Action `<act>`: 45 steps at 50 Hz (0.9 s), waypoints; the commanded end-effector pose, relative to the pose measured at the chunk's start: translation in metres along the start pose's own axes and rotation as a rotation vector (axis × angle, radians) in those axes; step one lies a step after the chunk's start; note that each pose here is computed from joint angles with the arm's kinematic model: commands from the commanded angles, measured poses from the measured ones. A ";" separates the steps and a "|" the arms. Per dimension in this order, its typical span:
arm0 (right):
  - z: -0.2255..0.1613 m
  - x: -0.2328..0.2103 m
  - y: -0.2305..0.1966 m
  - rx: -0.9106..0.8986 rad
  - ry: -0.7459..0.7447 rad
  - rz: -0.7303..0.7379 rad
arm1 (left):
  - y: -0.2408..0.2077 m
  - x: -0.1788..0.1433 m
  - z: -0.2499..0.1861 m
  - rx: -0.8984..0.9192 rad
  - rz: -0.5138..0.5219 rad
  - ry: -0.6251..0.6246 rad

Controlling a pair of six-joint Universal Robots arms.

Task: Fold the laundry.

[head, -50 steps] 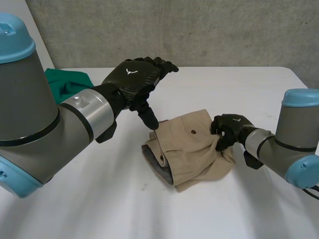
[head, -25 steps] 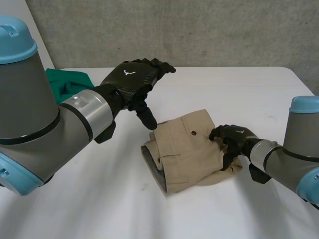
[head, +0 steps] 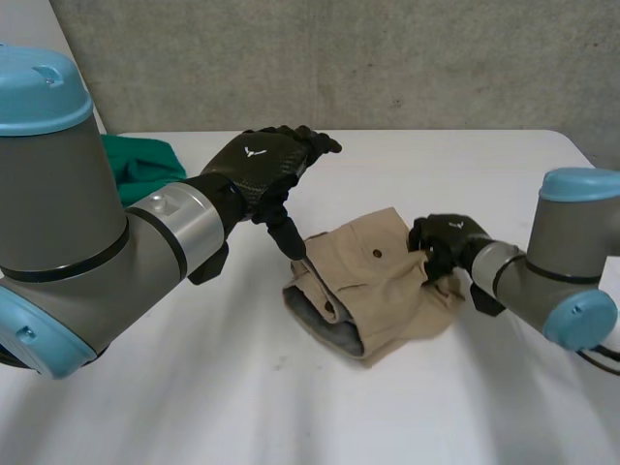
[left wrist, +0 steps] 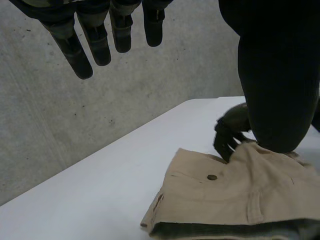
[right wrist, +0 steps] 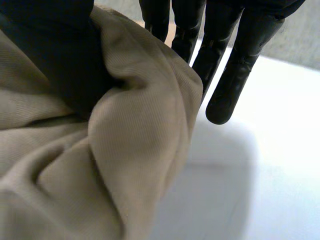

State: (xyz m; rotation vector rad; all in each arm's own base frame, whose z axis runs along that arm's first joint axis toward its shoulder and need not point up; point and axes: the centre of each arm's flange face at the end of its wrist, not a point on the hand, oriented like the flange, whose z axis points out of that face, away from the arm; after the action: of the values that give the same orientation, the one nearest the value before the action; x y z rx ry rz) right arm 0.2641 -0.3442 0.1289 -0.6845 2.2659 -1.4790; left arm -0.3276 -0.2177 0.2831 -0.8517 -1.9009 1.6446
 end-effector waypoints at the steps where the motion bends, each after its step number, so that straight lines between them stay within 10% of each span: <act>1: 0.038 0.021 -0.034 0.146 0.043 -0.139 | 0.001 -0.003 0.001 0.000 -0.001 -0.009; 20: 0.068 0.222 -0.051 0.280 0.529 -0.160 | 0.008 -0.020 0.010 -0.009 -0.029 -0.047; 45: 0.045 0.291 -0.020 0.178 0.655 -0.239 | 0.020 -0.022 0.016 -0.042 -0.039 -0.053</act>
State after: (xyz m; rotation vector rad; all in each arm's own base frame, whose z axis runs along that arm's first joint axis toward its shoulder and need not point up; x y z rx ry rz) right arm 0.0510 -0.5528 0.1252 -0.4462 2.4604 -2.2734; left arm -0.3208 -0.2433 0.2620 -0.7895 -1.9810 1.6252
